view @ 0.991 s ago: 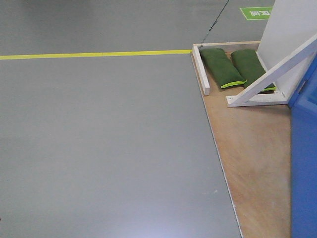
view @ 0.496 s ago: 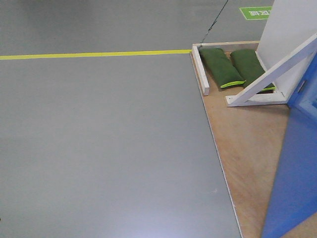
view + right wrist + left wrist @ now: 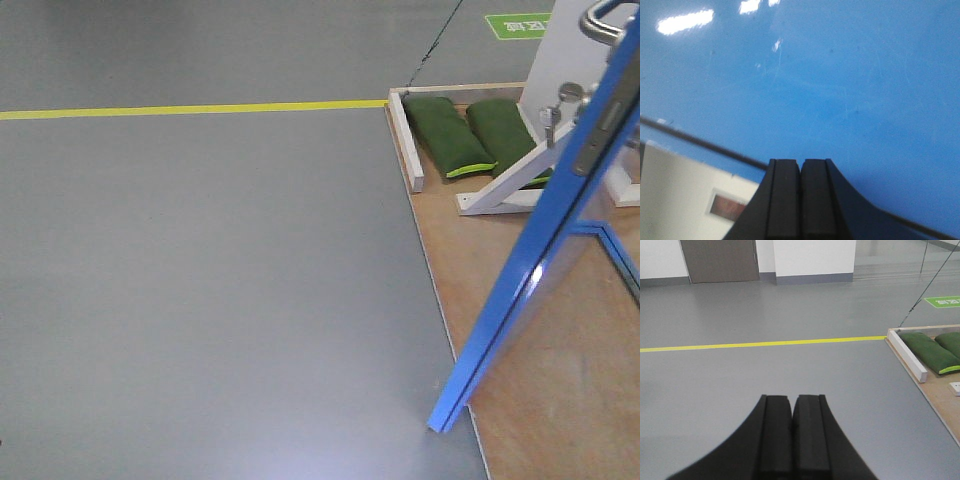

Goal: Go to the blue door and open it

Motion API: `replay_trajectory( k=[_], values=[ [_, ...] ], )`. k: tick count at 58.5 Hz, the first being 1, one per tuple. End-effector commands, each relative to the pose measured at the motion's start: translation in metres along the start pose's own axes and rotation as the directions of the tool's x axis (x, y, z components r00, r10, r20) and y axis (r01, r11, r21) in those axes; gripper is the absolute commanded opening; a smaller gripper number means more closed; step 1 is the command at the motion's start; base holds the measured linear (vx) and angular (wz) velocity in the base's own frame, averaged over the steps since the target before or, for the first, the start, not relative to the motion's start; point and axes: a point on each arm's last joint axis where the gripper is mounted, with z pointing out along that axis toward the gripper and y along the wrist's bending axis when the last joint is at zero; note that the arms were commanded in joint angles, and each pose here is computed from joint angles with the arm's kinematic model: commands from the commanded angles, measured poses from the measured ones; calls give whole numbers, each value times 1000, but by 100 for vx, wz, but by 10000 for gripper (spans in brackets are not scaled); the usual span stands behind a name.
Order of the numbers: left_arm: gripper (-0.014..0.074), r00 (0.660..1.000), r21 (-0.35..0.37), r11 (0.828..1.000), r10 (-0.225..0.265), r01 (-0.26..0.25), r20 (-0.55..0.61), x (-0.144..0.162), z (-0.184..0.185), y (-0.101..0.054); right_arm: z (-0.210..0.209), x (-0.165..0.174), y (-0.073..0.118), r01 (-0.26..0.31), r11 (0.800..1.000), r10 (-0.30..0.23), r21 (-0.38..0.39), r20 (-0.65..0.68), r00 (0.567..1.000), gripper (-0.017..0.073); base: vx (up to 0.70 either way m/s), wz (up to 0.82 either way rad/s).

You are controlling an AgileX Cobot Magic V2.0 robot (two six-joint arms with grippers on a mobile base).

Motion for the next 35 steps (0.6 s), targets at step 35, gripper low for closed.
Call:
replay_trajectory(
  k=[35],
  values=[
    [73,992,3,1000,-10,10,124,-17,-4,0,76,5,-36,-115,993,110,10,214,971,12,0,0]
  ],
)
